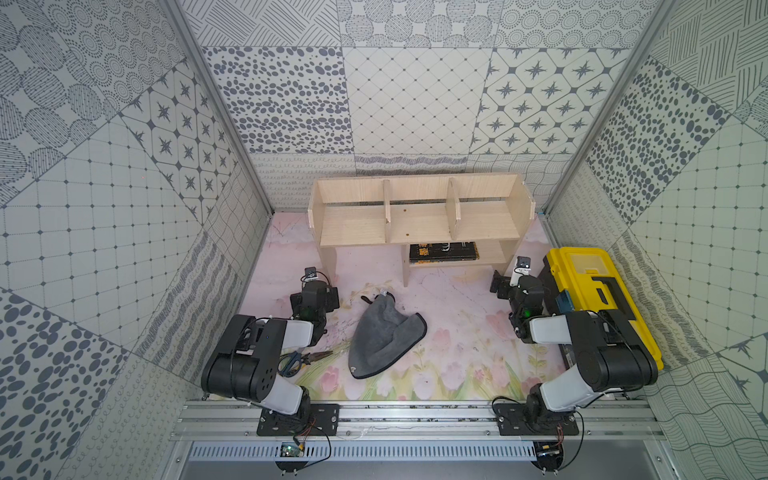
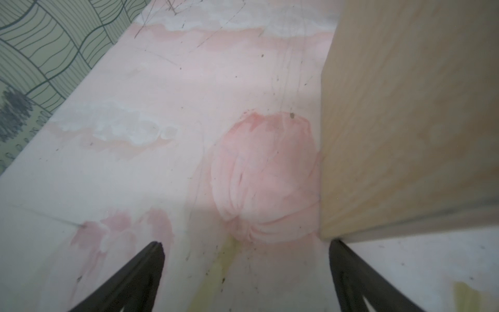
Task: Wipe the bookshelf clean with a cloth
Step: Reset both arms
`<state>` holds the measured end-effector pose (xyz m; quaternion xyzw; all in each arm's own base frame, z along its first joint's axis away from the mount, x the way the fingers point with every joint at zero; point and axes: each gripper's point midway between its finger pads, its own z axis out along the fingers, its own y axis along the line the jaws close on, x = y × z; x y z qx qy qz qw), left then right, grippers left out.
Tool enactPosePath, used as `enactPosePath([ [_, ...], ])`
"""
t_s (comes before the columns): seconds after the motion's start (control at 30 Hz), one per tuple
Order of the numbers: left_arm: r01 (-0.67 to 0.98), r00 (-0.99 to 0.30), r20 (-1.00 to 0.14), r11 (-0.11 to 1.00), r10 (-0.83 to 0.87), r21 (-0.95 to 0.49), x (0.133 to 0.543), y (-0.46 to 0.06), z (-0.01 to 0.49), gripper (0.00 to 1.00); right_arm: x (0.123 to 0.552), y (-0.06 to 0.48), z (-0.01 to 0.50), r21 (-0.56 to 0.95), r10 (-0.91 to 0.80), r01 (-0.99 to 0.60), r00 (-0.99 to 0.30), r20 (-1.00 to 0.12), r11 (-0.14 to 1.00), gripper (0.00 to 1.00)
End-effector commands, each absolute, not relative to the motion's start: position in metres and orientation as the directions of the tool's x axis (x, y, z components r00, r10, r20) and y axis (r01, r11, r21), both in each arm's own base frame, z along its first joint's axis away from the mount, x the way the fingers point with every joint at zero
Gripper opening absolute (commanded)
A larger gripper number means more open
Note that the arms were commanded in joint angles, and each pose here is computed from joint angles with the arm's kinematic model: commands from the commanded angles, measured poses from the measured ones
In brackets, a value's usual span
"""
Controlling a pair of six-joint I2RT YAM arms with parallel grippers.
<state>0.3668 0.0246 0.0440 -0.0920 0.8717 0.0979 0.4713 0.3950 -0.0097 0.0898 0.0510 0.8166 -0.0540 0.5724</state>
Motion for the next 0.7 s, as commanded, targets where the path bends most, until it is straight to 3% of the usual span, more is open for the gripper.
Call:
enactPosePath([
  [0.0, -0.147, -0.354, -0.933, 0.989, -0.064, -0.013, 0.395, 0.0074, 0.0818, 0.99, 0.402, -0.0054, 0.1068, -0.004, 0.032, 0.124, -0.284, -0.958, 0.992, 0.97],
  [0.67, -0.154, -0.369, -0.927, 0.988, -0.07, -0.013, 0.3941, 0.0063, 0.0808, 0.99, 0.4022, -0.0043, 0.1066, -0.002, 0.032, 0.118, -0.285, -0.958, 0.993, 0.97],
])
